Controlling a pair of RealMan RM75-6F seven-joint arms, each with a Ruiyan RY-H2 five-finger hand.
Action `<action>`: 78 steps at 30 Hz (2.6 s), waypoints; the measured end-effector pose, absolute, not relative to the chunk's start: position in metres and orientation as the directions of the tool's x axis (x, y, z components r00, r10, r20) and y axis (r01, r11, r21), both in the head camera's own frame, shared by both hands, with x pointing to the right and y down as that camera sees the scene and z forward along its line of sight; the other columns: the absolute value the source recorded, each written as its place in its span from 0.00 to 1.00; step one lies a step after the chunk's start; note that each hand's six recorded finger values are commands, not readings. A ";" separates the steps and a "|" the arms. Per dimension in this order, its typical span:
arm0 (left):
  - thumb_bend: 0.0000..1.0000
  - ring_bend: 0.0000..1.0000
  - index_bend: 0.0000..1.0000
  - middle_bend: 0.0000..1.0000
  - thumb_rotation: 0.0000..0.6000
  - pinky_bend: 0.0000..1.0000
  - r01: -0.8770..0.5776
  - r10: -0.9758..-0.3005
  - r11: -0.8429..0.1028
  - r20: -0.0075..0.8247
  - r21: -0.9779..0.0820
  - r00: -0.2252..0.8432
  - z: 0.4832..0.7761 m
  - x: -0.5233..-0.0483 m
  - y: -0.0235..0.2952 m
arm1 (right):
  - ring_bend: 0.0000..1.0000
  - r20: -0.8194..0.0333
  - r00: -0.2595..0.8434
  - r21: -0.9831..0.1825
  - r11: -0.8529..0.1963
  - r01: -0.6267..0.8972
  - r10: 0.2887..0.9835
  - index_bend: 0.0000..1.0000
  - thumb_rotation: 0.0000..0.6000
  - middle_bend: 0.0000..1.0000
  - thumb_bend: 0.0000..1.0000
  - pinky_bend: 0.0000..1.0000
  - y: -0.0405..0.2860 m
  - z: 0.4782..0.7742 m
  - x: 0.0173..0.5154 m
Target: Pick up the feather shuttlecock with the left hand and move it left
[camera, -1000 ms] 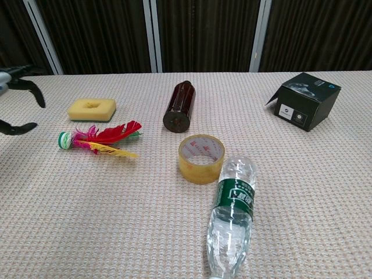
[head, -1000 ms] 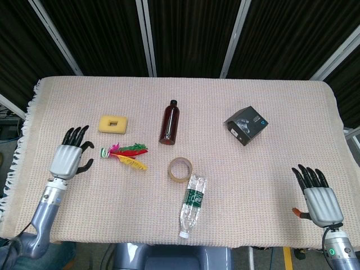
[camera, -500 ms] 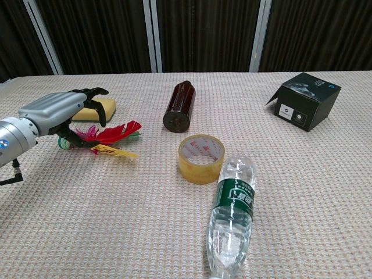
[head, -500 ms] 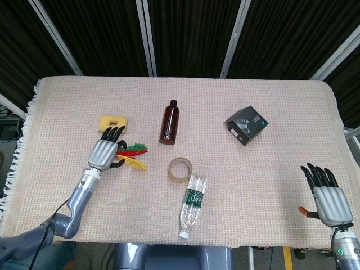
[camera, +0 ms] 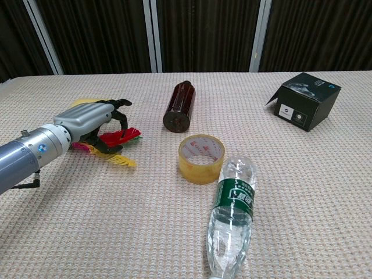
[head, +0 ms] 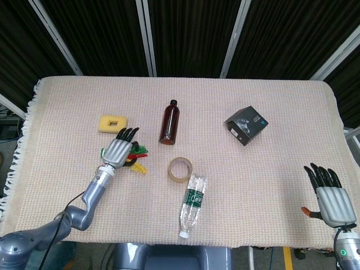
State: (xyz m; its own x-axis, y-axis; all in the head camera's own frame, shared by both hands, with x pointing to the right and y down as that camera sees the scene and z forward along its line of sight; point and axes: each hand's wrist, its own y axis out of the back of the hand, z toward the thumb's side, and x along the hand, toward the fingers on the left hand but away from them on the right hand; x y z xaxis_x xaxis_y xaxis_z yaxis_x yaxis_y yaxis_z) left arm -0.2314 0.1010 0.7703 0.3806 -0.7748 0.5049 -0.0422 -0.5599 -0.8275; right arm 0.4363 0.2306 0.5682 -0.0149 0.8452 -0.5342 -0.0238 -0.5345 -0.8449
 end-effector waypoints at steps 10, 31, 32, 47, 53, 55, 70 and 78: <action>0.52 0.00 0.73 0.00 1.00 0.00 -0.079 -0.803 -0.508 0.438 -0.858 0.405 0.762 -0.231 0.101 | 0.00 -0.541 -0.018 -0.840 -0.541 -0.037 0.841 0.00 1.00 0.00 0.06 0.00 0.232 0.571 0.436; 0.53 0.00 0.68 0.00 1.00 0.00 -0.079 -0.920 -0.244 0.205 -0.967 0.334 0.665 -0.363 0.140 | 0.00 -0.570 -0.060 -0.812 -0.573 -0.109 0.819 0.00 1.00 0.00 0.06 0.00 0.241 0.587 0.432; 0.53 0.00 0.67 0.00 1.00 0.00 -0.063 -0.923 -0.233 0.200 -0.971 0.330 0.659 -0.372 0.144 | 0.00 -0.573 -0.065 -0.810 -0.576 -0.113 0.817 0.00 1.00 0.00 0.06 0.00 0.241 0.589 0.432; 0.36 0.00 0.43 0.00 1.00 0.00 -0.031 -0.936 -0.249 0.232 -0.968 0.264 0.634 -0.435 0.175 | 0.00 -0.603 -0.087 -0.779 -0.608 -0.152 0.793 0.00 1.00 0.00 0.06 0.00 0.245 0.607 0.422; 0.26 0.00 0.19 0.00 1.00 0.00 -0.107 -0.917 -0.343 0.308 -0.933 0.253 0.652 -0.443 0.180 | 0.00 -0.603 -0.099 -0.777 -0.611 -0.153 0.791 0.00 1.00 0.00 0.07 0.00 0.247 0.608 0.423; 0.24 0.00 0.15 0.00 1.00 0.00 -0.111 -0.912 -0.359 0.323 -0.927 0.251 0.656 -0.445 0.182 | 0.00 -0.603 -0.103 -0.776 -0.612 -0.154 0.791 0.00 1.00 0.00 0.07 0.00 0.247 0.608 0.423; 0.24 0.00 0.14 0.00 1.00 0.00 -0.113 -0.962 -0.212 0.187 -0.971 0.198 0.612 -0.487 0.202 | 0.00 -0.598 -0.121 -0.776 -0.610 -0.159 0.792 0.00 1.00 0.00 0.07 0.00 0.250 0.608 0.424; 0.24 0.00 0.16 0.00 1.00 0.00 -0.032 -0.987 -0.137 0.134 -0.990 0.091 0.589 -0.530 0.215 | 0.00 -0.579 -0.124 -0.791 -0.592 -0.153 0.806 0.00 1.00 0.00 0.07 0.00 0.254 0.601 0.423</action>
State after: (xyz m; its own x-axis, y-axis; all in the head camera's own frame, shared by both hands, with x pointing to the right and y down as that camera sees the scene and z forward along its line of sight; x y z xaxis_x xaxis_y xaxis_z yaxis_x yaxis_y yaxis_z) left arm -0.5300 0.2152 0.5894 0.0911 -0.9869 0.1335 -0.0322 -0.1369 -0.9901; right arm 0.4233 0.2537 0.6010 -0.1237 0.8057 -0.5793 -0.1526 -0.5923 -0.7912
